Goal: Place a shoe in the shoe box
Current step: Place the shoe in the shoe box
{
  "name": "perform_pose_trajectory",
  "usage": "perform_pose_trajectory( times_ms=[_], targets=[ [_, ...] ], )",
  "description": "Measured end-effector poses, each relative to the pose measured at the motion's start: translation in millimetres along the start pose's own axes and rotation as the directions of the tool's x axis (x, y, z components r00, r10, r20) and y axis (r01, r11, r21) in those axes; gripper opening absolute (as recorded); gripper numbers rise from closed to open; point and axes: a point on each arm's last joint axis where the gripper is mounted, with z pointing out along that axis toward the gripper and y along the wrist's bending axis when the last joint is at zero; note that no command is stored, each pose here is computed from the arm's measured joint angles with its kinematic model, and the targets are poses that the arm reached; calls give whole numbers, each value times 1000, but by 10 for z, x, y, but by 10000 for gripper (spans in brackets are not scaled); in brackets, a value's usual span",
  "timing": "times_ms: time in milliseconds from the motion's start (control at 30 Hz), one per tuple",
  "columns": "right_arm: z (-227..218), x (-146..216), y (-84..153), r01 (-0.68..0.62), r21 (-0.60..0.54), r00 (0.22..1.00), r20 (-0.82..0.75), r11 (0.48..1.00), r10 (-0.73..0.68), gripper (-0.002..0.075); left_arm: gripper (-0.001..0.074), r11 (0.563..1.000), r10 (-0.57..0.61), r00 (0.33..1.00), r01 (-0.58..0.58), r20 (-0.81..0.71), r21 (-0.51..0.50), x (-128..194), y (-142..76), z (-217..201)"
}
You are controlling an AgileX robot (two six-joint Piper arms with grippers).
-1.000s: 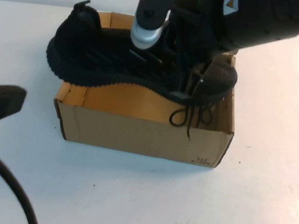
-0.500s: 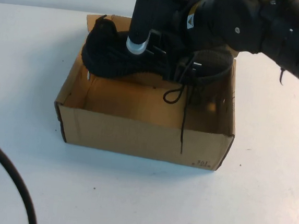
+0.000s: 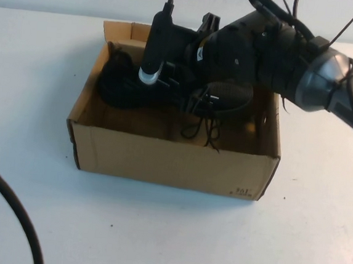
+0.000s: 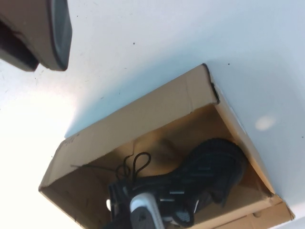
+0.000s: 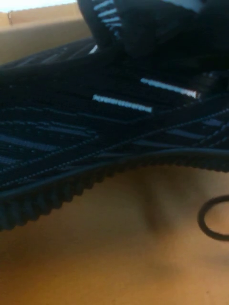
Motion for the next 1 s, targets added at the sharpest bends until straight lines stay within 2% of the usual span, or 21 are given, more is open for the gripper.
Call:
perform_pose_trajectory(
  times_ms=[467, 833, 1000],
  targets=[
    [336, 243, -37, -42, 5, 999, -30, 999, 42, 15, 12, 1000, -3, 1000, 3, -5, 3, 4, -3, 0],
    [492, 304, -28, -43, 22, 999, -20, 999, 43, 17, 12, 1000, -3, 1000, 3, -7, 4, 6, -4, 0],
    [560, 327, 4, -65, 15, 998, -25, 998, 66, 71, 12, 1000, -3, 1000, 3, -11, 6, 10, -6, 0]
  ],
)
